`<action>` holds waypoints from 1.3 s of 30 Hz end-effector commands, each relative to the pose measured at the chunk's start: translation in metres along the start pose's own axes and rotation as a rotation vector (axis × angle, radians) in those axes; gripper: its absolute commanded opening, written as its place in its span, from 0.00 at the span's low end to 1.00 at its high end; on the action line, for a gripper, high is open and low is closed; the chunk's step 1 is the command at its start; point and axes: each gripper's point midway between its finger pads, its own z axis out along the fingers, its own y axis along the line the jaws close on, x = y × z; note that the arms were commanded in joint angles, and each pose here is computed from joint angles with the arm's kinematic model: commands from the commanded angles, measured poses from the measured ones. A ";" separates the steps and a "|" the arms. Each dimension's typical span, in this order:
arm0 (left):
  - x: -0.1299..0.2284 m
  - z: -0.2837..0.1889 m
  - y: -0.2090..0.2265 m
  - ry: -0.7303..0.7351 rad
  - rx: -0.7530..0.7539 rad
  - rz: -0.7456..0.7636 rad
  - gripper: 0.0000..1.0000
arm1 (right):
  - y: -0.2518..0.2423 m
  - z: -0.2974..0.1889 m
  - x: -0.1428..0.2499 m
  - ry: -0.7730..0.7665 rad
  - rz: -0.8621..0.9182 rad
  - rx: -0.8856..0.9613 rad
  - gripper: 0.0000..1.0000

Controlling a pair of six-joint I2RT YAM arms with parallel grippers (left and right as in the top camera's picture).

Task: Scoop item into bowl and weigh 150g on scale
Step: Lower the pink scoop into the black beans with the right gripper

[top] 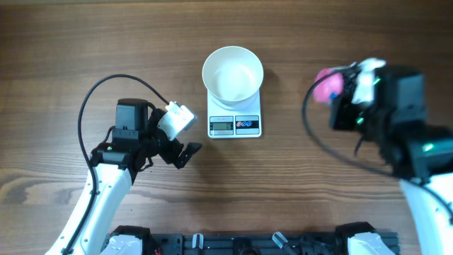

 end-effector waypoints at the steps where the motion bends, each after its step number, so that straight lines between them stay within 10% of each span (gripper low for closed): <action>1: 0.000 0.000 -0.006 -0.011 0.020 0.024 1.00 | -0.031 -0.004 -0.041 -0.031 -0.027 0.068 0.04; 13: 0.000 0.000 -0.006 -0.011 0.020 0.024 1.00 | -0.134 0.084 -0.054 0.118 0.000 0.204 0.04; 39: 0.000 0.000 -0.006 -0.011 0.020 0.024 1.00 | -0.133 0.169 0.008 0.386 0.002 0.041 0.04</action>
